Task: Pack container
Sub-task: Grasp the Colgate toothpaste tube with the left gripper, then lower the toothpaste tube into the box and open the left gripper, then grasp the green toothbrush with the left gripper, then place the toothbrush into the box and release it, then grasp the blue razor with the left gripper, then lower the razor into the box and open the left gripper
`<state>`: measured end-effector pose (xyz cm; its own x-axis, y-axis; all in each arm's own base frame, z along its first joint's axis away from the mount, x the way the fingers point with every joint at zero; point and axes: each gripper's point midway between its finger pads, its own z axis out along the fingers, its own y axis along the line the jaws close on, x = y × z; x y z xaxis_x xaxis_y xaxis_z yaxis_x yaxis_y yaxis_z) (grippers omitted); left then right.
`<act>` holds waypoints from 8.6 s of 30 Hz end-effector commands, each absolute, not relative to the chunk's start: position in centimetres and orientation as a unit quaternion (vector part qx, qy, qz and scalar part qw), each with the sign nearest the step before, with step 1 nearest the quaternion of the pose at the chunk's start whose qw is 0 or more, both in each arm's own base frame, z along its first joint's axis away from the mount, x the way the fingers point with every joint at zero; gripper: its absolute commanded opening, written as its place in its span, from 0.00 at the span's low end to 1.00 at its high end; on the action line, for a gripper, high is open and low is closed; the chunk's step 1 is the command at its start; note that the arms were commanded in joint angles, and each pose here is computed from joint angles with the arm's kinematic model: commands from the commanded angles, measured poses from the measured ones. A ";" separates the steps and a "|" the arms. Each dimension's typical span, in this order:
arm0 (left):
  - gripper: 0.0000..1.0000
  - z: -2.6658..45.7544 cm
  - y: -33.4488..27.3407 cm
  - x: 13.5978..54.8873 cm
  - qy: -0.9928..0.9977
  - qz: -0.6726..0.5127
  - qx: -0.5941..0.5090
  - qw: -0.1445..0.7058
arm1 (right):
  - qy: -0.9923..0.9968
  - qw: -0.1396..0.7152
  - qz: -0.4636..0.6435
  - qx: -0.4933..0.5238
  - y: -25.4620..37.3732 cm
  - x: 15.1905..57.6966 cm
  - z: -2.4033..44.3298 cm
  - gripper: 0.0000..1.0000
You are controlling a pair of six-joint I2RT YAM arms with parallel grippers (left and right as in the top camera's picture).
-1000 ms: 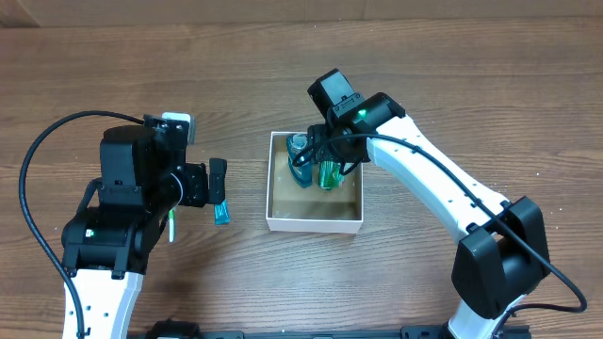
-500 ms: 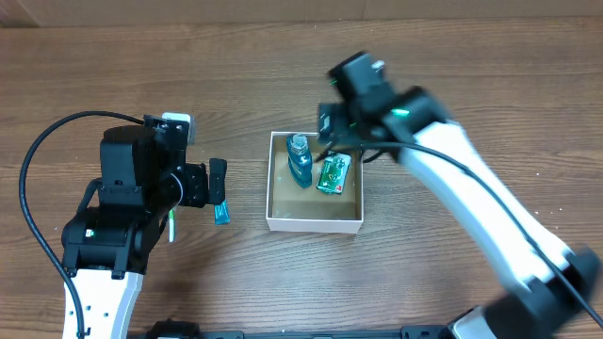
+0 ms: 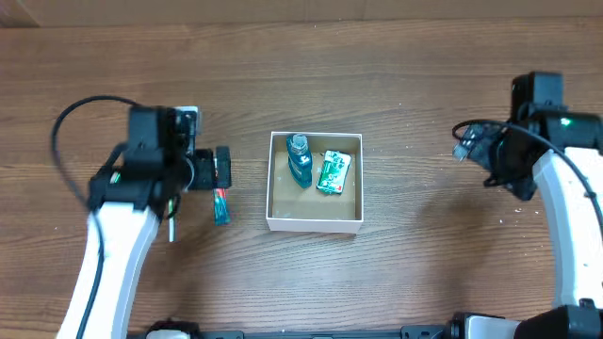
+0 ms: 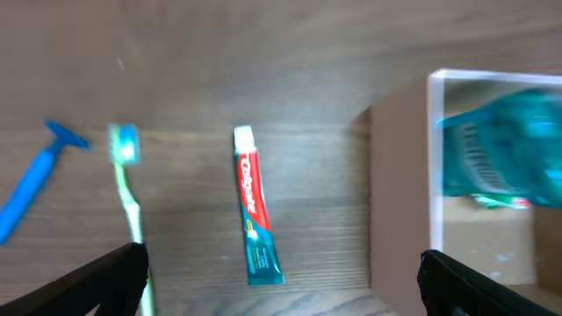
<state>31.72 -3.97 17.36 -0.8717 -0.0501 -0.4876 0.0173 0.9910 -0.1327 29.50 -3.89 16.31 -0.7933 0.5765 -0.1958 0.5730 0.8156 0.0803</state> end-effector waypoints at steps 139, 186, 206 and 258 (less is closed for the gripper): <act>0.04 22.9 -21.3 29.1 0.818 -0.046 0.483 0.310 | 0.896 0.082 0.064 0.431 -9.2 27.2 13.8 1.00; 1.00 21.4 5.1 34.3 0.975 0.053 -0.090 0.198 | 0.896 0.084 0.064 0.431 -9.3 27.3 13.8 1.00; 1.00 -2.1 12.3 34.5 0.993 0.016 -0.091 -0.068 | 0.896 0.084 0.063 0.431 -9.3 27.3 13.8 1.00; 0.04 7.3 -22.9 28.3 0.826 -0.021 0.562 -0.019 | 0.899 0.088 0.068 0.423 -9.2 27.5 13.8 1.00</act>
<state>27.87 -23.93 8.81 -0.3547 0.9342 -0.0383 0.9345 0.3529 -0.0467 27.45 -9.49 13.64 -0.6204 0.7784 -0.0956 0.7569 0.6263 0.1867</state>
